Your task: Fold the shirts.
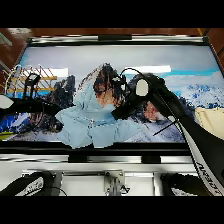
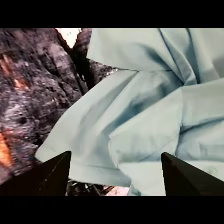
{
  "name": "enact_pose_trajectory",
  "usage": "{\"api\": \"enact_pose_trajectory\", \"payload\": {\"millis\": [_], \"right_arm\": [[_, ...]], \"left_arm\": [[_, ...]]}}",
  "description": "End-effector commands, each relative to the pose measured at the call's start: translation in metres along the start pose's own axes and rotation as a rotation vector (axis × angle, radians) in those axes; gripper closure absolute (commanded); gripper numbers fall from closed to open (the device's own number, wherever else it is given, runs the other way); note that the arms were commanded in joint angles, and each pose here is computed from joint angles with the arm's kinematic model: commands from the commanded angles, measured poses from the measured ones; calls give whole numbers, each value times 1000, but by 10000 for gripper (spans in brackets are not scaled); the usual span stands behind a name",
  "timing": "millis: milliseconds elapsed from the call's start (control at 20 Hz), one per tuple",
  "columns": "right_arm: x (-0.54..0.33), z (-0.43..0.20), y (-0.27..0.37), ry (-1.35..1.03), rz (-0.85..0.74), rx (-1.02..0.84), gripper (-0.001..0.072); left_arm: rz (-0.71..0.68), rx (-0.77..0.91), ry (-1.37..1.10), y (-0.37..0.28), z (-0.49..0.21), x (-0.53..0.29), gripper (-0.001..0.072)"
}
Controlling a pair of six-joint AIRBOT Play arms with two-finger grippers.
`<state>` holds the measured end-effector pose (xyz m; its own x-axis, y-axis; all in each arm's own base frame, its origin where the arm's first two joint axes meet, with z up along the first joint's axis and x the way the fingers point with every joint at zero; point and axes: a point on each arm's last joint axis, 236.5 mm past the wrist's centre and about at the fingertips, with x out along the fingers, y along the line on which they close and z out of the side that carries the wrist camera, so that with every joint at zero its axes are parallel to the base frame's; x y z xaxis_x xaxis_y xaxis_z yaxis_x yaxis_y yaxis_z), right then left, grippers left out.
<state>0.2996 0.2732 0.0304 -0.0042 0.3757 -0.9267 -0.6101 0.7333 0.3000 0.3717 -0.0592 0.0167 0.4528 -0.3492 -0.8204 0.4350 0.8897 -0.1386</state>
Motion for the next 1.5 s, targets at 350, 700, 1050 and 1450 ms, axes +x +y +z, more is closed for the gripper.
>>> {"api": "enact_pose_trajectory", "payload": {"millis": [350,700,1050,1450], "right_arm": [[0,2,-1,-9,-7,-2,643],[0,-1,0,6,-2,-2,643],[0,-4,0,18,-4,-3,643],[-91,28,-12,-150,-167,98,643]], "left_arm": [[-245,-269,444,-27,-57,46,43],[-218,-387,417,-20,-51,66,172],[-283,-393,487,-36,-61,54,645],[-82,-81,-115,-39,91,-101,648]]}}
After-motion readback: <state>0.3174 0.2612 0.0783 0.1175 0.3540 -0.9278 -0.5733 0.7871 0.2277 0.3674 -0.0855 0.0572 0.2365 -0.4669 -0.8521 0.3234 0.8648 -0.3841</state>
